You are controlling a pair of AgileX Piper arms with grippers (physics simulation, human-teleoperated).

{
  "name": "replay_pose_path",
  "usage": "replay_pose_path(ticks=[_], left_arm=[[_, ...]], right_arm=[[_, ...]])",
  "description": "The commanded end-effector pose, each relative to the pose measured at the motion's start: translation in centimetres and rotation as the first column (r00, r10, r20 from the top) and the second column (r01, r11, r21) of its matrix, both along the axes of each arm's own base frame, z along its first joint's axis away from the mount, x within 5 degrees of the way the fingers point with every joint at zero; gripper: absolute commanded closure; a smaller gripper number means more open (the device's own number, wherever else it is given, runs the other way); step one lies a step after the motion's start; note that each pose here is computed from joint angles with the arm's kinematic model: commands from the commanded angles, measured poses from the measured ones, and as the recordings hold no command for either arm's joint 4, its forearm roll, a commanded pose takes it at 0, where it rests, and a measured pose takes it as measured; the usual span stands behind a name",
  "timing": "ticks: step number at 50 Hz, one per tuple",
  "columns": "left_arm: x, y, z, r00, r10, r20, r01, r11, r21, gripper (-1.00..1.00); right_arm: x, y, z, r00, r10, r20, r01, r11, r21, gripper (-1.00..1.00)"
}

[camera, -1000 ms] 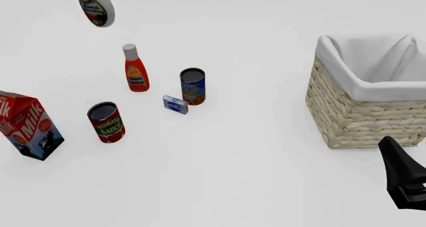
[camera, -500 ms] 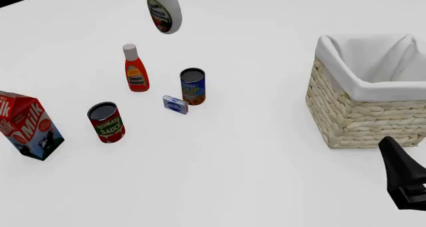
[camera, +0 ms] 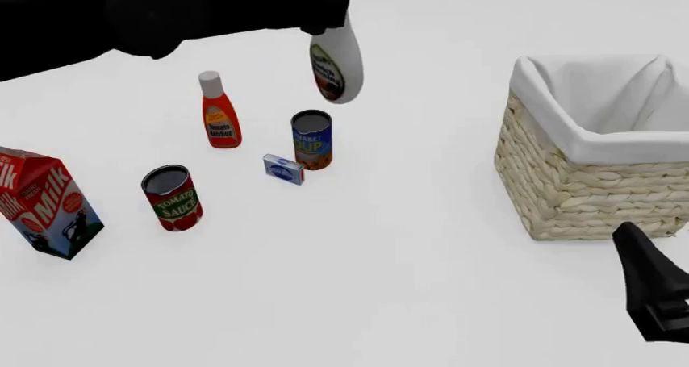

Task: Pick the salad dressing and place it in the basket.

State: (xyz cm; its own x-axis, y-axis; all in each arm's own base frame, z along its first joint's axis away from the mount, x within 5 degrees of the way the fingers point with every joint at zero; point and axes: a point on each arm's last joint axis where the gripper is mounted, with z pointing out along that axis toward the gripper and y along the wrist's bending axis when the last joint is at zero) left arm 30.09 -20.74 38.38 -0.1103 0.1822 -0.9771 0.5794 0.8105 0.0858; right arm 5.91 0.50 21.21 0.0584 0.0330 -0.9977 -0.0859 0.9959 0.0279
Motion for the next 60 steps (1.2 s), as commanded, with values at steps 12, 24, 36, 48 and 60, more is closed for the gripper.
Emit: replay_pose_path(ticks=[12,24,36,48,60], left_arm=[[-1.1,-1.3,-0.8,0.999,-0.05,0.005,0.05,0.999,0.015,1.0],[-1.3,-1.8,-1.4,0.998,-0.063,-0.004,0.063,0.998,0.017,1.0],[-1.8,-2.0,-1.1,0.997,-0.074,-0.002,0.074,0.997,0.014,1.0],[-2.0,-2.2,-1.2,0.997,-0.083,-0.008,0.083,0.996,0.011,1.0],[-2.5,-2.7,-1.0,0.995,-0.102,-0.011,0.102,0.995,0.008,1.0]], right_arm=[[1.2,0.7,2.8,0.997,0.076,-0.008,-0.077,0.987,-0.14,-1.0],[2.7,2.1,7.9,0.981,0.192,-0.037,-0.195,0.958,-0.208,-1.0],[3.8,3.3,10.8,0.961,0.273,-0.037,-0.274,0.934,-0.229,-1.0],[5.9,6.0,11.9,0.918,0.396,-0.026,-0.387,0.88,-0.275,-1.0],[7.5,8.2,12.4,0.887,0.461,-0.014,-0.443,0.844,-0.302,-1.0]])
